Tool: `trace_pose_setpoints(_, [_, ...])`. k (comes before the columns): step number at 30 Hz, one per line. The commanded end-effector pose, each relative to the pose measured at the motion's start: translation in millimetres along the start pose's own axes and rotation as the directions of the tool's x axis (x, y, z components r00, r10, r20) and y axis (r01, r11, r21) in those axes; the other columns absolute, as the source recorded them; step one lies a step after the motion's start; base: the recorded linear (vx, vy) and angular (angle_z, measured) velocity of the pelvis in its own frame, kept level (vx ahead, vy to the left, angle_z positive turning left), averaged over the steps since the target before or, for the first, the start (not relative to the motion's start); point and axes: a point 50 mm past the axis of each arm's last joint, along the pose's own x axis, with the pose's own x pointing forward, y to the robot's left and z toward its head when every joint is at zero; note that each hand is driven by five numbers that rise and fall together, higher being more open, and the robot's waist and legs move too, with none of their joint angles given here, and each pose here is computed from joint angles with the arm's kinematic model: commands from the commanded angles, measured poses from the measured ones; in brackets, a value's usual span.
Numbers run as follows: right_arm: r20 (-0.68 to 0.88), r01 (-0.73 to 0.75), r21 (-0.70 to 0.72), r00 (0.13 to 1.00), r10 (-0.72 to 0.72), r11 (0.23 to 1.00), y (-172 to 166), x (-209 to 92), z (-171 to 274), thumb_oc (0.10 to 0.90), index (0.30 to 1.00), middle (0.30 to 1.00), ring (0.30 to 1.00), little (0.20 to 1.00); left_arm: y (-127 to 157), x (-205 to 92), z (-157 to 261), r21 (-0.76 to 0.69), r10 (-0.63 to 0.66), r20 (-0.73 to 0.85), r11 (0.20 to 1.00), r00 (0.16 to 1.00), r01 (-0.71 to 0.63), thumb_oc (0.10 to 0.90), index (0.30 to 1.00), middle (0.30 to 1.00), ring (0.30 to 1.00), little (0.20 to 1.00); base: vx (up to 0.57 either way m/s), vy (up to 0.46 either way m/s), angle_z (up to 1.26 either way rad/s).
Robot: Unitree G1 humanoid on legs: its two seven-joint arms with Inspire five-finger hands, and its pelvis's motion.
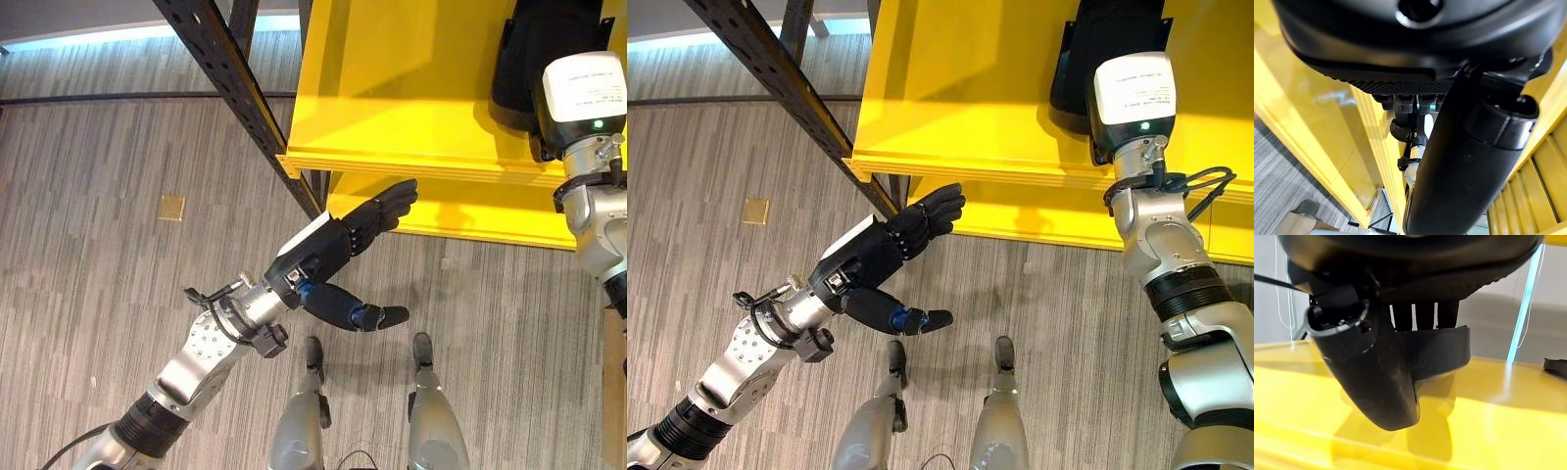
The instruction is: Move parts from the plastic box to the shelf.
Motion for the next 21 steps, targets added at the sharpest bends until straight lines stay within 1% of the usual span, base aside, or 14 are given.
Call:
trace_pose_setpoints(1, [-0.018,0.29,-0.056,0.956,-0.292,0.955,-80.7,29.8,-16.1,0.4,0.3,0.3,0.3,0.3,-7.4,6.8,43.3,0.069,-0.1,0.223,0.994,0.97,0.086,0.9,1.0,1.0,1.0,1.0,-0.05,-0.085,-0.01])
trace_pose_setpoints(6, [-0.044,0.288,-0.044,0.956,-0.29,0.957,-80.2,29.1,-24.5,0.4,0.3,0.3,0.3,0.3,-9.9,5.2,42.5,0.052,-0.14,0.212,0.99,0.967,0.132,0.9,1.0,1.0,1.0,1.0,-0.06,-0.127,0.02])
trace_pose_setpoints(12, [-0.031,0.254,-0.007,0.967,-0.254,0.967,-73.2,24.0,-23.2,0.4,0.3,0.3,0.3,0.3,-11.1,-0.4,39.2,0.057,-0.13,0.199,0.991,0.971,0.121,0.9,1.0,1.0,1.0,1.0,-0.01,-0.161,0.02])
trace_pose_setpoints(13, [-0.033,0.242,-0.009,0.97,-0.242,0.97,-71.0,21.3,-24.6,0.4,0.3,0.3,0.3,0.3,-11.7,-0.6,39.0,0.058,-0.14,0.202,0.99,0.969,0.131,0.9,1.0,1.0,1.0,1.0,-0.03,-0.228,0.02])
trace_pose_setpoints(14, [-0.057,0.222,-0.028,0.973,-0.223,0.975,-69.2,16.2,-31.7,0.4,0.3,0.3,0.3,0.3,-13.8,1.2,39.3,0.048,-0.175,0.211,0.985,0.962,0.168,0.9,1.0,1.0,1.0,1.0,-0.05,-0.257,0.16])
trace_pose_setpoints(17, [-0.079,0.198,-0.046,0.976,-0.201,0.979,-58.4,4.0,-41.8,0.4,0.3,0.3,0.3,0.3,-15.3,3.8,41.2,0.033,-0.2,0.226,0.98,0.953,0.197,0.9,1.0,1.0,1.0,1.0,0.0,-0.164,0.81])
trace_pose_setpoints(19, [-0.077,0.184,-0.044,0.979,-0.187,0.982,-52.7,1.1,-38.5,0.4,0.3,0.3,0.3,0.3,-16.1,3.4,41.9,0.031,-0.203,0.223,0.979,0.953,0.201,0.9,1.0,1.0,1.0,1.0,0.06,-0.063,0.74])
trace_pose_setpoints(21, [-0.079,0.167,-0.038,0.982,-0.17,0.985,-44.6,0.4,-29.5,0.4,0.3,0.3,0.3,0.3,-18.2,4.8,40.7,0.029,-0.206,0.212,0.978,0.955,0.205,0.9,1.0,1.0,1.0,1.0,0.07,-0.083,0.2])
